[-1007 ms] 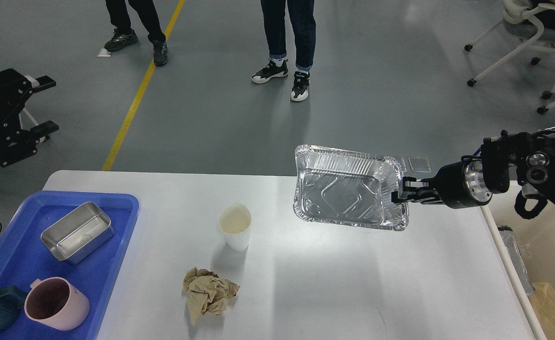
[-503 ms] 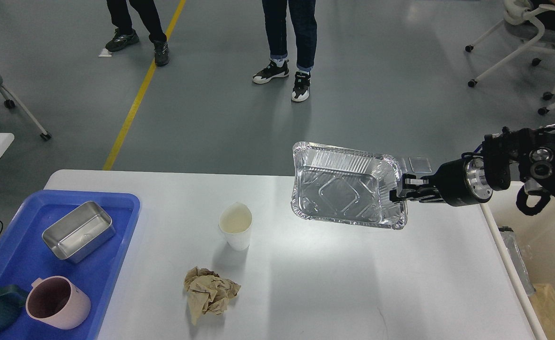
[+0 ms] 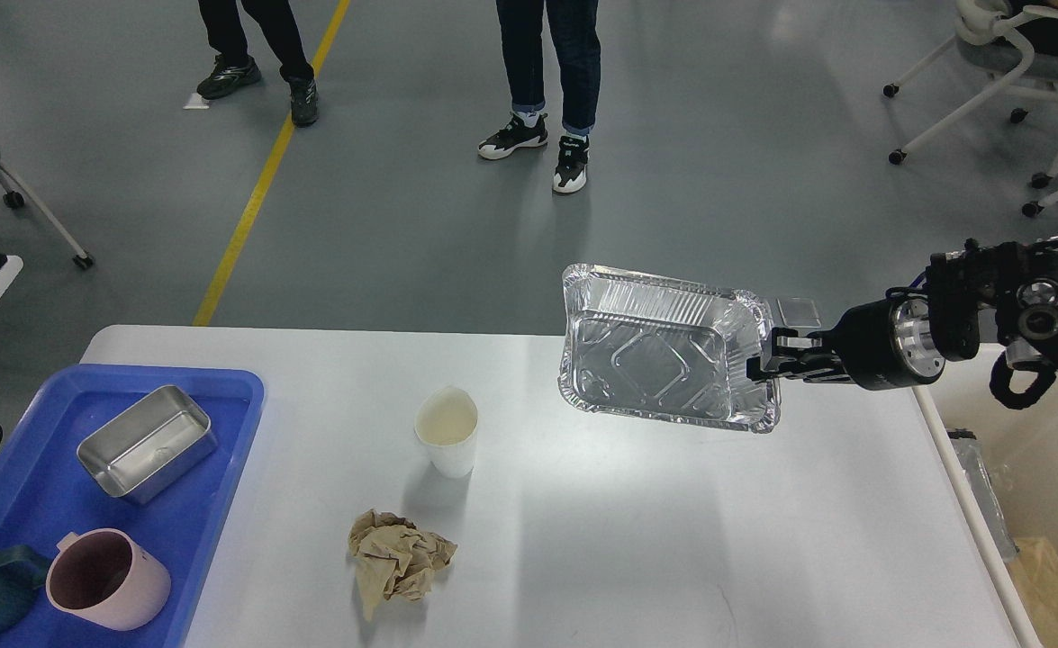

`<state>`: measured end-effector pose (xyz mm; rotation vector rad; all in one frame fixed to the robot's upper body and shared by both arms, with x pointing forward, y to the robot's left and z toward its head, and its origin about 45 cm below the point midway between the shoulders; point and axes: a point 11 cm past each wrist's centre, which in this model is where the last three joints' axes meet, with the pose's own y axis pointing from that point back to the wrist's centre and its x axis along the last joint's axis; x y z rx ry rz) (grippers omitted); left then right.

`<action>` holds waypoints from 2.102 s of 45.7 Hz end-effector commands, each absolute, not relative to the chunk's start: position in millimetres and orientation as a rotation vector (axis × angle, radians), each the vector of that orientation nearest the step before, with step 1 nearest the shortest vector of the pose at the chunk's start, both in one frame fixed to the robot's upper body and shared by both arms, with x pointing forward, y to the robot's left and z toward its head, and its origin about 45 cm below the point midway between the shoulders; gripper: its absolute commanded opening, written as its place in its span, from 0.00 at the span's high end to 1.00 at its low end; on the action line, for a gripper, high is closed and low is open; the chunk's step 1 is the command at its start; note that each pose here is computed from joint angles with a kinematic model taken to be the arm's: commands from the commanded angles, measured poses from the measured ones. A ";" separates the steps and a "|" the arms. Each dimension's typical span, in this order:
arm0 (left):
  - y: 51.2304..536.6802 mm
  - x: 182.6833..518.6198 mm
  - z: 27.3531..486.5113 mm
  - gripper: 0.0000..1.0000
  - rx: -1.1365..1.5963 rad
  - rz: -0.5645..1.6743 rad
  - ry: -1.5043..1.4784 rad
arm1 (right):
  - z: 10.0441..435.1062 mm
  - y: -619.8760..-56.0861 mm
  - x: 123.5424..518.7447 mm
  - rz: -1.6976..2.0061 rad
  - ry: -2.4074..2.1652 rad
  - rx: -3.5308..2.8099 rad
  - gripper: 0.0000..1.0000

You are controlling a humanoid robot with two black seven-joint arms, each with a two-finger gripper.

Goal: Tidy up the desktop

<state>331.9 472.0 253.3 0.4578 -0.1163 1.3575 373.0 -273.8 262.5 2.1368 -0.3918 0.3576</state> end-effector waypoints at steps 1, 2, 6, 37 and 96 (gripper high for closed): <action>487.7 319.7 261.2 0.03 0.670 1.251 -0.154 | 267.5 -279.8 374.4 0.364 -0.411 2.128 1.00; 491.1 318.2 266.8 0.03 0.697 1.235 -0.164 | 268.1 -280.5 374.6 0.364 -0.413 2.128 1.00; 500.2 312.5 291.6 0.03 0.784 1.149 -0.196 | 269.9 -282.3 375.1 0.366 -0.420 2.127 1.00; 515.5 310.3 417.6 0.03 0.825 1.084 -0.290 | 277.7 -300.0 375.7 0.359 -0.463 2.109 1.00; 383.7 424.7 295.7 0.02 1.006 0.753 -0.189 | 265.4 -298.6 370.3 0.328 -0.449 2.118 1.00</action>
